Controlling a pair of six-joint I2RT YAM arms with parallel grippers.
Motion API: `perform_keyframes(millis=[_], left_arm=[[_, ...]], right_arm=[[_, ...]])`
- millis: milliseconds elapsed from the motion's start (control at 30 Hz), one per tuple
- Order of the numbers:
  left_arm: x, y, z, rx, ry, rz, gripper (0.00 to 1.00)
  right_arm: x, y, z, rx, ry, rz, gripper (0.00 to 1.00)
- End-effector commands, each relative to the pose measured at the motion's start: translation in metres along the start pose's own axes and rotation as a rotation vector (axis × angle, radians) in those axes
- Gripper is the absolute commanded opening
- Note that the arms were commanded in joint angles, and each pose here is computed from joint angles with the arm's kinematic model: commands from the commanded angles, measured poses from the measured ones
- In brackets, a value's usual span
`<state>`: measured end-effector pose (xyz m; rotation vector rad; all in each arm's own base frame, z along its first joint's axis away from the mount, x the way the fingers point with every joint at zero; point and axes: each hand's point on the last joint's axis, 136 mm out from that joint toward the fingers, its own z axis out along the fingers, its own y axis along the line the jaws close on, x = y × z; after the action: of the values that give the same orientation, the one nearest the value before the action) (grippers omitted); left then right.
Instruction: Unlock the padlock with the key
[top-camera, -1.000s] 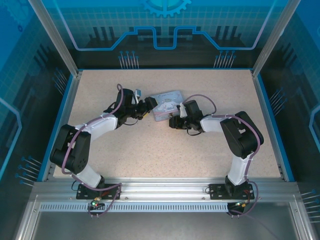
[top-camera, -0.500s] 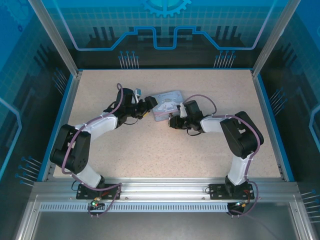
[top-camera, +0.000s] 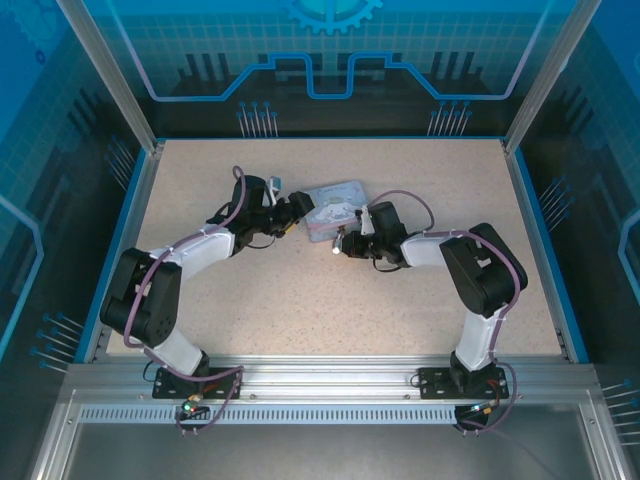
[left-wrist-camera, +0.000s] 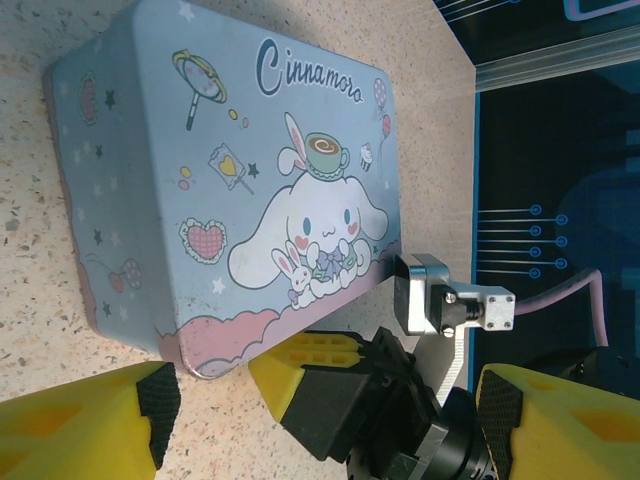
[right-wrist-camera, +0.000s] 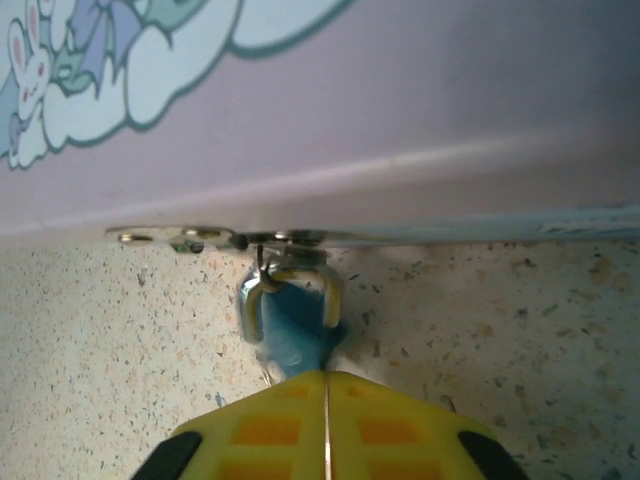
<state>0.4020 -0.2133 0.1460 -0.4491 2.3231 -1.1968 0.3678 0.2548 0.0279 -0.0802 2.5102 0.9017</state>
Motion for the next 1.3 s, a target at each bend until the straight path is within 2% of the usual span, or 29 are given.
perform_keyframes(millis=[0, 167, 233, 433, 467, 867, 1267], left_arm=[[-0.010, -0.001, 0.001, -0.015, -0.012, 0.023, 0.80], [-0.010, 0.002, 0.000, -0.032, -0.012, 0.037, 0.80], [-0.011, 0.003, 0.000, -0.037, -0.015, 0.040, 0.80], [-0.011, 0.000, 0.000, -0.031, -0.012, 0.047, 0.81], [-0.011, 0.000, 0.000, -0.031, -0.011, 0.046, 0.80], [-0.022, 0.001, 0.005, -0.028, -0.017, 0.038, 0.81], [-0.034, -0.002, 0.005, -0.006, -0.024, 0.019, 0.82]], right_arm=[[0.023, -0.018, 0.003, 0.055, 0.056, 0.073, 0.05], [0.022, -0.016, 0.003, 0.046, 0.052, 0.083, 0.04], [0.022, -0.015, 0.001, 0.041, 0.046, 0.089, 0.07], [0.021, -0.015, -0.009, 0.038, -0.018, 0.111, 0.32], [0.020, -0.015, -0.009, 0.035, -0.023, 0.110, 0.34], [0.022, -0.008, 0.023, 0.015, -0.015, 0.098, 0.44], [0.030, -0.006, 0.044, 0.025, -0.015, 0.080, 0.42]])
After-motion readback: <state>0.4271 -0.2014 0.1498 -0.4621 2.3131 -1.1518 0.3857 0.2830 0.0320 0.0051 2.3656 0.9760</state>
